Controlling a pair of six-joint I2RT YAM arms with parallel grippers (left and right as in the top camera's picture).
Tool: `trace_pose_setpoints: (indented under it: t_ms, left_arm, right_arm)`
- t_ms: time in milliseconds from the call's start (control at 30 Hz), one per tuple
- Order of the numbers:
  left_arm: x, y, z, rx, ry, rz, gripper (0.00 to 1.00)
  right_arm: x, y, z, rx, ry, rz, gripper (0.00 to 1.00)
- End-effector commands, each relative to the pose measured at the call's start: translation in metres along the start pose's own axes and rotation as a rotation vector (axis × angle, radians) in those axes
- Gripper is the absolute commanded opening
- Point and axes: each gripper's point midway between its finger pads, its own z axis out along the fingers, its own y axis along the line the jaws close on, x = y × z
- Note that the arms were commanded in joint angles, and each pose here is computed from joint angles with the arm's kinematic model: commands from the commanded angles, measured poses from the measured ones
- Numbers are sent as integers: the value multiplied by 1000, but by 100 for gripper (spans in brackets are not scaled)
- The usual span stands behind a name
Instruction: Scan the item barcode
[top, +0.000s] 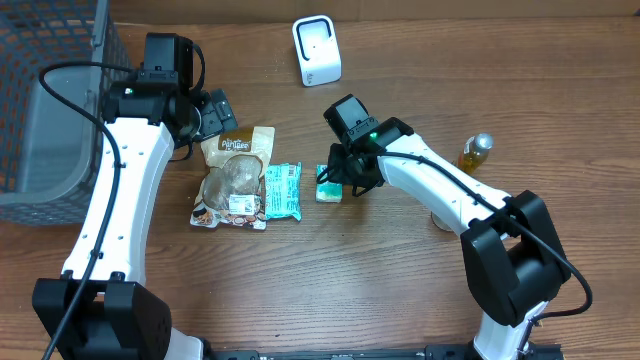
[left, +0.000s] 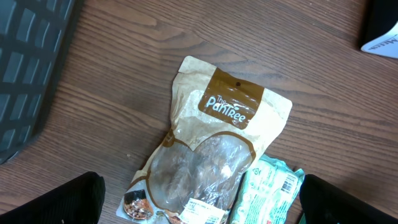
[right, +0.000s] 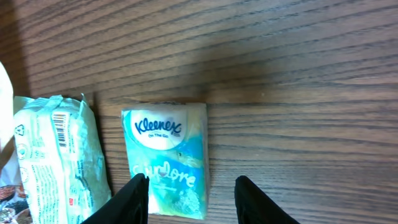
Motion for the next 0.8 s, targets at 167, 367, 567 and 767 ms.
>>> trace_pose_setpoints:
  t_ms: [167,367,567,767]
  left_arm:
    - [-4,-1,-5,3,-19,3,99]
    - [-4,-1,-5,3,-19,3,100]
    - [-4,-1,-5,3,-19,3,100]
    - [-4,-1,-5,3,-19,3,100]
  right_arm:
    - [0,6,3,-16,-2,-9,46]
    - [-5,11,3,-41,-20,-10,77]
    - [-12,15,3,-59,-45,-63,100]
    - [-7,13,3,-46,-29,-89,100]
